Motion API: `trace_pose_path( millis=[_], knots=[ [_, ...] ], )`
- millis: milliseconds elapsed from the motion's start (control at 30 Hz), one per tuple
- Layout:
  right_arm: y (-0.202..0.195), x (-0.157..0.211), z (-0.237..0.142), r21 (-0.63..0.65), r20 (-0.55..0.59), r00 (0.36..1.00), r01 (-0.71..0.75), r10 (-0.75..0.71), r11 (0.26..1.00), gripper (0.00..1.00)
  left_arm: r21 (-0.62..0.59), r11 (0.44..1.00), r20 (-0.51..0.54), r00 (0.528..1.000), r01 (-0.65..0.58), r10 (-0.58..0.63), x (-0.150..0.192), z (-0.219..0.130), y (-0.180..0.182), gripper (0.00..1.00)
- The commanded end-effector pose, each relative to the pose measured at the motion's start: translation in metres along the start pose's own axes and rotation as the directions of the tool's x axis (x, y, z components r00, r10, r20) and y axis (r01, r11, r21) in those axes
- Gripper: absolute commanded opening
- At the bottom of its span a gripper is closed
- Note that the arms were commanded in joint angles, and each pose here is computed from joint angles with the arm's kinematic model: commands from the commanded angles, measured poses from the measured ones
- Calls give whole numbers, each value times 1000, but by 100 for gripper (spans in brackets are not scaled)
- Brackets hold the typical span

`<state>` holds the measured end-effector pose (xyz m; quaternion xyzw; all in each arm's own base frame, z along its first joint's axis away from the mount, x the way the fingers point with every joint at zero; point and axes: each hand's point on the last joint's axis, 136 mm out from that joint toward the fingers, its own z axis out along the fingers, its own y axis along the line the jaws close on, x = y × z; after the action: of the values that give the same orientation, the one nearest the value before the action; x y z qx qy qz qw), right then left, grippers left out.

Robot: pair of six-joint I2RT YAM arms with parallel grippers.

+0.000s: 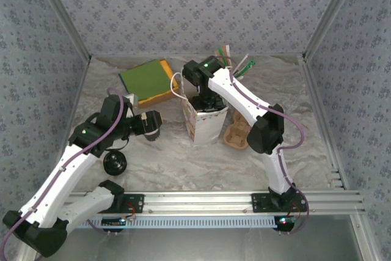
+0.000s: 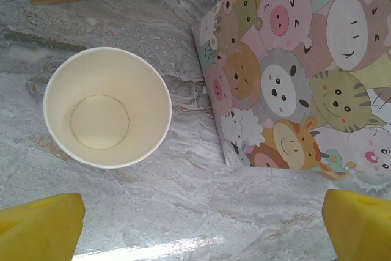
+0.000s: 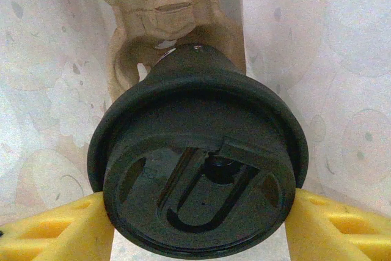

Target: Pack the takeout coffee

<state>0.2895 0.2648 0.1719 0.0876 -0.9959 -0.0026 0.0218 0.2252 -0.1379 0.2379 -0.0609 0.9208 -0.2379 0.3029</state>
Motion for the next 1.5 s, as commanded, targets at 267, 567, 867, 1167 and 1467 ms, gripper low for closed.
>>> trace_pose_path(
  millis=[267,567,867,1167,1467],
  knots=[
    [-14,20,-6,40,-69,998,6,-3,999,68,44,999,12,1000,-8,8,-4,-3,-11,100],
    [-14,20,-6,40,-67,998,6,-4,999,68,45,999,14,1000,-9,8,-5,-4,-11,100],
    [-13,20,-7,38,-67,998,6,-4,999,68,44,999,13,1000,-7,6,-4,-4,-10,100],
    [-14,20,-8,40,-64,998,7,-4,999,68,43,999,11,1000,-5,5,-4,-4,-10,100],
    [-13,20,-9,39,-64,998,6,-4,999,68,44,999,11,1000,-4,3,-3,-4,-10,100]
  ],
)
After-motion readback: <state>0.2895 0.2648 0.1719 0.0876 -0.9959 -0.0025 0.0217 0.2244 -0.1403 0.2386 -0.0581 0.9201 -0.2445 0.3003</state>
